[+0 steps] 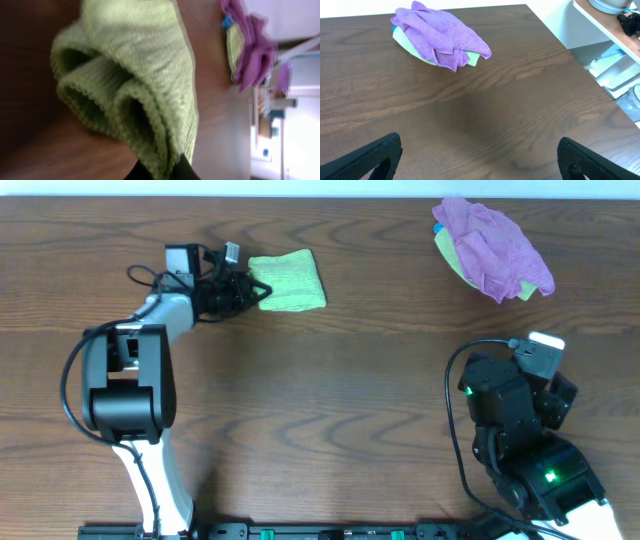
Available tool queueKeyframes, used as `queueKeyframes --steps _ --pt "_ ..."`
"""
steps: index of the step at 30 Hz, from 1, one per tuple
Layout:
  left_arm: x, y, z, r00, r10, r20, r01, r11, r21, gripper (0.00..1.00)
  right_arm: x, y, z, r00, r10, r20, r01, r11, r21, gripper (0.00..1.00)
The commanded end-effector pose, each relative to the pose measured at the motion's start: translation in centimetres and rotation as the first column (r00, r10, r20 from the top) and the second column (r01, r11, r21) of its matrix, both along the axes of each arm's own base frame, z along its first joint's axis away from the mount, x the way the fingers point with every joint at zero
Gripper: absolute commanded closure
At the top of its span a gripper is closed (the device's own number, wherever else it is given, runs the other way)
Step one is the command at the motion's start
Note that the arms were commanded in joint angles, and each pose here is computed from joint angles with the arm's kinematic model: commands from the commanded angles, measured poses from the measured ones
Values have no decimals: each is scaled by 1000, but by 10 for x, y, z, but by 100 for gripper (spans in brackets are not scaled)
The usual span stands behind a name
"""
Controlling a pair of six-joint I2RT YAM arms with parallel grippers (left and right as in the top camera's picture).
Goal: Fold the cloth
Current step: 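Drag the green square up and left with the left gripper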
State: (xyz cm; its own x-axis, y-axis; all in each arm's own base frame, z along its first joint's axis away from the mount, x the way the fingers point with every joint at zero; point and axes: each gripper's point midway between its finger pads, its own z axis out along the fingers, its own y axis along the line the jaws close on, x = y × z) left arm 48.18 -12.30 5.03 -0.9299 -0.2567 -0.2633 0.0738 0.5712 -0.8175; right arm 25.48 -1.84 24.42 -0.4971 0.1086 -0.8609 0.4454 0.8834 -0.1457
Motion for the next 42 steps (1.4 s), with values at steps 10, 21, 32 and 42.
queueKeyframes --steps 10,21,32,42 --pt "12 55 11 972 -198 128 135 913 385 94 -1 -3 -1 1000 -21 8 21 1000 10 1" --pt "13 123 5 985 -123 124 52 883 467 94 -1 -3 -1 1000 -21 9 21 1000 10 1" --pt "26 159 8 983 -112 148 10 828 560 94 -1 -3 -1 1000 -21 9 21 1000 10 1" --pt "42 191 0 989 -93 116 5 800 600 94 -1 -3 -1 1000 -21 8 21 1000 10 1"
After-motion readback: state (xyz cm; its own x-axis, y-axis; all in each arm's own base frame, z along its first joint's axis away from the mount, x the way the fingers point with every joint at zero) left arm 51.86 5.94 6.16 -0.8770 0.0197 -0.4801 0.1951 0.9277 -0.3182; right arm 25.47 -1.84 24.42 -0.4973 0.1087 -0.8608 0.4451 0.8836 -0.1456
